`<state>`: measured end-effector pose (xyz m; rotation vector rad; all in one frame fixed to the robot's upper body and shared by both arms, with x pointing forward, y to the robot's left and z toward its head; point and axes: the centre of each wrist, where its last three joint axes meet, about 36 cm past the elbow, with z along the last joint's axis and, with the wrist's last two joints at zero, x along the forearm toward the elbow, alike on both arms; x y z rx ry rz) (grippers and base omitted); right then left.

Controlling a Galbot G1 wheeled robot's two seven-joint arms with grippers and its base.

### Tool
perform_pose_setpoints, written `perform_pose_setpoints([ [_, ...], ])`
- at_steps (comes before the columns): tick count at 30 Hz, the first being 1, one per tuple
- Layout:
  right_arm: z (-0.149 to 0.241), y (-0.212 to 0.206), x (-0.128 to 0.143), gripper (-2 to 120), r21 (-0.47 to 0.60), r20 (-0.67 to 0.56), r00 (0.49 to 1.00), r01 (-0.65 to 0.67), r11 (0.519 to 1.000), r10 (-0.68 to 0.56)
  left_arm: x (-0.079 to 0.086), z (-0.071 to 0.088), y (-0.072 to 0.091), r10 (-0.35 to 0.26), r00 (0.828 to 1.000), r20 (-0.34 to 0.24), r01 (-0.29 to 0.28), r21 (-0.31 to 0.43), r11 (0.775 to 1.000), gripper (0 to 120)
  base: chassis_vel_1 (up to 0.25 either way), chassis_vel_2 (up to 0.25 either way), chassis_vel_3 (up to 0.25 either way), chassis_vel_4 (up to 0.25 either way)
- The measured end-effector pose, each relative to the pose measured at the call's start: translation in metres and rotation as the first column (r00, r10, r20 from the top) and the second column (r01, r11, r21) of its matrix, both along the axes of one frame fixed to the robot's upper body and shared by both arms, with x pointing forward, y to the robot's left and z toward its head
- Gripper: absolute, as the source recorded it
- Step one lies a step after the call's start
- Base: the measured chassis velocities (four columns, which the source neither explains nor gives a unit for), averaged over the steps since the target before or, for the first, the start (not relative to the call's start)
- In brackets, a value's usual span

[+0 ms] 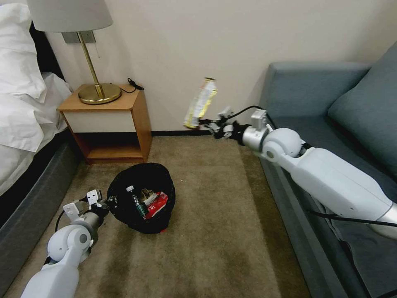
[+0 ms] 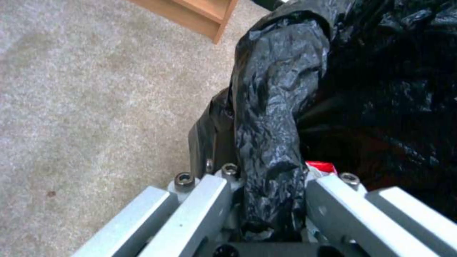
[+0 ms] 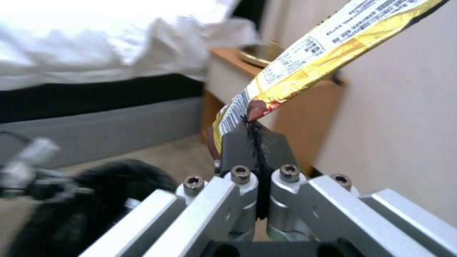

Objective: Pick up the trash bin, then pick up the garbage on the floor and place it into the trash bin.

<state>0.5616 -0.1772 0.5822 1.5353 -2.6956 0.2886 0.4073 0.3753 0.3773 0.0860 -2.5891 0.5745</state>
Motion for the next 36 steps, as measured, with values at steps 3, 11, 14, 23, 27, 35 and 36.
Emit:
perform_pose_setpoints([
  [3,0.004,0.015,-0.016,0,-0.009,0.021,0.998,-0.065,0.998,0.065,0.003,0.001,-0.003,-0.001,1.000,-0.002,0.001,-0.005,1.000,2,0.000,0.000,0.000,0.000],
  [11,-0.008,0.055,-0.045,0,-0.077,0.078,0.971,-0.222,0.972,0.228,-0.001,0.001,-0.005,0.025,1.000,-0.014,-0.025,-0.025,0.999,2,0.000,0.000,0.000,0.000],
  [14,-0.019,0.066,-0.052,0,-0.098,0.080,0.961,-0.256,0.962,0.264,0.000,0.006,-0.008,0.028,1.000,-0.014,-0.028,-0.032,0.999,2,0.000,0.000,0.000,0.000],
  [23,-0.054,0.083,-0.054,0,-0.158,0.083,0.949,-0.288,0.945,0.303,-0.003,0.016,-0.012,0.022,1.000,-0.006,-0.022,-0.050,0.999,2,0.000,0.000,0.000,0.000],
  [27,-0.063,0.087,-0.052,0,-0.174,0.084,0.948,-0.290,0.941,0.307,-0.005,0.019,-0.010,0.024,1.000,-0.001,-0.024,-0.050,0.998,2,0.000,0.000,0.000,0.000],
  [35,-0.093,0.099,-0.050,0,-0.228,0.078,0.940,-0.307,0.924,0.332,-0.006,0.027,-0.009,0.024,1.000,0.011,-0.023,-0.067,0.997,2,0.000,0.000,0.000,0.000],
  [36,-0.093,0.099,-0.050,0,-0.228,0.078,0.940,-0.307,0.924,0.332,-0.006,0.027,-0.009,0.024,1.000,0.011,-0.023,-0.067,0.997,2,0.000,0.000,0.000,0.000],
])
